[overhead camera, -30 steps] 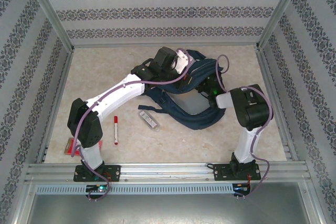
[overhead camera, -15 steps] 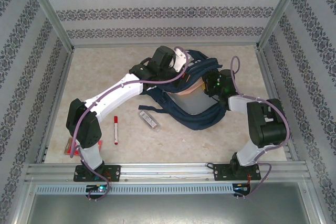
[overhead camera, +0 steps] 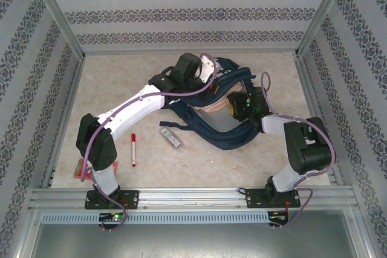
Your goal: Pack books, pencil case, and school supplies into a backpack
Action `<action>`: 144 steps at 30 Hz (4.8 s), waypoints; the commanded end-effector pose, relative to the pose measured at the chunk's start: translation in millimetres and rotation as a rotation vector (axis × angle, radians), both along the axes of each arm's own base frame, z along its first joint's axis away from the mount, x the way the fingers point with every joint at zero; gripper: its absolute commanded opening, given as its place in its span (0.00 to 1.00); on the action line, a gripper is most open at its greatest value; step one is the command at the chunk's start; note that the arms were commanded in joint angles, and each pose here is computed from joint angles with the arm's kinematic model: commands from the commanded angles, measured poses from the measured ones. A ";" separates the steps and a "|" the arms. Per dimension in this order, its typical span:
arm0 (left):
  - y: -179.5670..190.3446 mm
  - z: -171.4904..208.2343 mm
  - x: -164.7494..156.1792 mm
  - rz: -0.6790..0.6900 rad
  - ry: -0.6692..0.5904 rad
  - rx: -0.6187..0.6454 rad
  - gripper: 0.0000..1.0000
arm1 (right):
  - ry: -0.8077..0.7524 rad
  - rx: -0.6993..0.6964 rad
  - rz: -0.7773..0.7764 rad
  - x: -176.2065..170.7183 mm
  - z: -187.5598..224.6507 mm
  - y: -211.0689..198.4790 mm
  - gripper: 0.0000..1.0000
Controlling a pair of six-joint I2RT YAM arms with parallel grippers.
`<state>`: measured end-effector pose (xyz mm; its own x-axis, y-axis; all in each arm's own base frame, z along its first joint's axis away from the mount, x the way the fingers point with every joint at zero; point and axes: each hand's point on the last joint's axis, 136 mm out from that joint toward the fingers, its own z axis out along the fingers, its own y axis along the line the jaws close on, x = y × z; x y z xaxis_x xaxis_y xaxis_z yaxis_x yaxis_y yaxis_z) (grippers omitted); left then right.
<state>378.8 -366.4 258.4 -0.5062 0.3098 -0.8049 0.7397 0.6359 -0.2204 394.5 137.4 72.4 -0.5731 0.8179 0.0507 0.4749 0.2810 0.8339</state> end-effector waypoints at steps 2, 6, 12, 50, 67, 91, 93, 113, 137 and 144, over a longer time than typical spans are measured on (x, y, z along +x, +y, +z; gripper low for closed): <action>-4.3 64.6 3.5 -0.018 -0.141 -0.143 0.00 | -0.033 -0.010 0.025 14.0 -3.8 10.8 0.42; -5.6 65.7 2.2 -0.026 -0.136 -0.150 0.00 | -0.054 0.009 0.036 26.6 -4.8 22.9 0.37; -5.7 66.3 1.1 -0.035 -0.142 -0.146 0.00 | -0.107 0.025 0.071 36.5 13.5 42.3 0.08; 2.3 61.5 -2.3 -0.033 -0.132 -0.140 0.00 | -0.020 -0.135 0.135 36.8 24.9 39.1 0.15; 0.5 61.1 -2.3 -0.035 -0.124 -0.154 0.00 | -0.003 -0.252 0.187 36.3 20.8 40.2 0.12; -0.2 59.6 -3.5 -0.048 -0.127 -0.155 0.00 | 0.034 -0.153 0.223 48.6 -10.3 95.7 0.23; -1.0 61.0 -3.7 -0.050 -0.130 -0.164 0.00 | 0.004 -0.134 0.205 55.8 -9.6 100.6 0.12; 21.8 69.0 2.5 0.000 -0.157 -0.209 0.00 | -0.179 0.050 0.191 82.9 45.2 130.4 0.23; 23.2 65.3 -4.3 -0.019 -0.143 -0.212 0.00 | -0.017 -0.118 0.218 54.0 -11.0 87.6 0.27; 20.9 63.7 -4.6 -0.032 -0.142 -0.212 0.00 | -0.045 -0.110 0.229 63.5 -11.8 95.9 0.06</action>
